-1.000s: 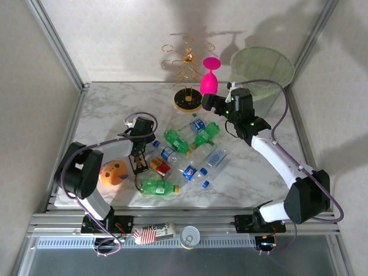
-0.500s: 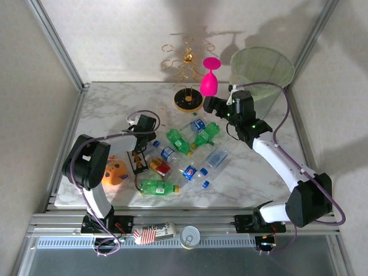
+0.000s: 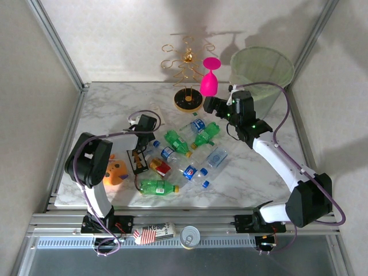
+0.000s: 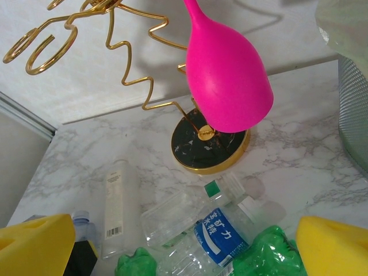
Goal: Put the plastic bottles in the bin
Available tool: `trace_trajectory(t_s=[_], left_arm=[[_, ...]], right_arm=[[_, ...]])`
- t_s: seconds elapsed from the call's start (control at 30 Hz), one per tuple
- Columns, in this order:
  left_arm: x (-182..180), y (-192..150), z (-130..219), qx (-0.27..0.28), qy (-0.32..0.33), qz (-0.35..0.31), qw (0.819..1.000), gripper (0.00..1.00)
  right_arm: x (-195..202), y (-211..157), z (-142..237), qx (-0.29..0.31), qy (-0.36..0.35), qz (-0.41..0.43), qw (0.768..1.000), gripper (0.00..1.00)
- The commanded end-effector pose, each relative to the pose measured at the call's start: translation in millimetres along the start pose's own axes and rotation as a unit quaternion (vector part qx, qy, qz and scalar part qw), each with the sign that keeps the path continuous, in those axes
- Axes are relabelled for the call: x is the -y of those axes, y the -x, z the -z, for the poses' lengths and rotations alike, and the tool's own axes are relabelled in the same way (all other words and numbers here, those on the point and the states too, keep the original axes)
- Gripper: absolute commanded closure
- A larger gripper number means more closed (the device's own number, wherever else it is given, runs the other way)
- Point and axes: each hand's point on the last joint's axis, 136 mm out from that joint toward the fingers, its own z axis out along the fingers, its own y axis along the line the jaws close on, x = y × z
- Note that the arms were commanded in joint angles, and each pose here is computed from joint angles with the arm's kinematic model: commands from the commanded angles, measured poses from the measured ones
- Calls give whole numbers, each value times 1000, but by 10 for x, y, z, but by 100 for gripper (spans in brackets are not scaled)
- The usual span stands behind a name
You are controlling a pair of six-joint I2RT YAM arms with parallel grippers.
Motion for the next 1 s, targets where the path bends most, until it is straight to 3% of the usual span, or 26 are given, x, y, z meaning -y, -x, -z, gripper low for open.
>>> trace_trajectory(t_s=[0.0, 0.2, 0.4, 0.77, 0.97], left_arm=[[-10, 248, 186, 32, -3, 10, 999, 49], [120, 533, 522, 65, -49, 34, 996, 50], [417, 771, 934, 75, -148, 78, 983, 50], [1056, 845, 1888, 82, -323, 134, 933, 50], [1150, 645, 2259, 66, -382, 157, 908, 50]], right_arm=[[-156, 35, 19, -2, 30, 11, 999, 1], [-332, -108, 13, -25, 84, 4, 996, 1], [-726, -366, 97, -50, 157, 25, 986, 1], [-1726, -1162, 497, -123, 295, 67, 945, 1], [-1842, -1534, 668, -152, 313, 66, 935, 2]])
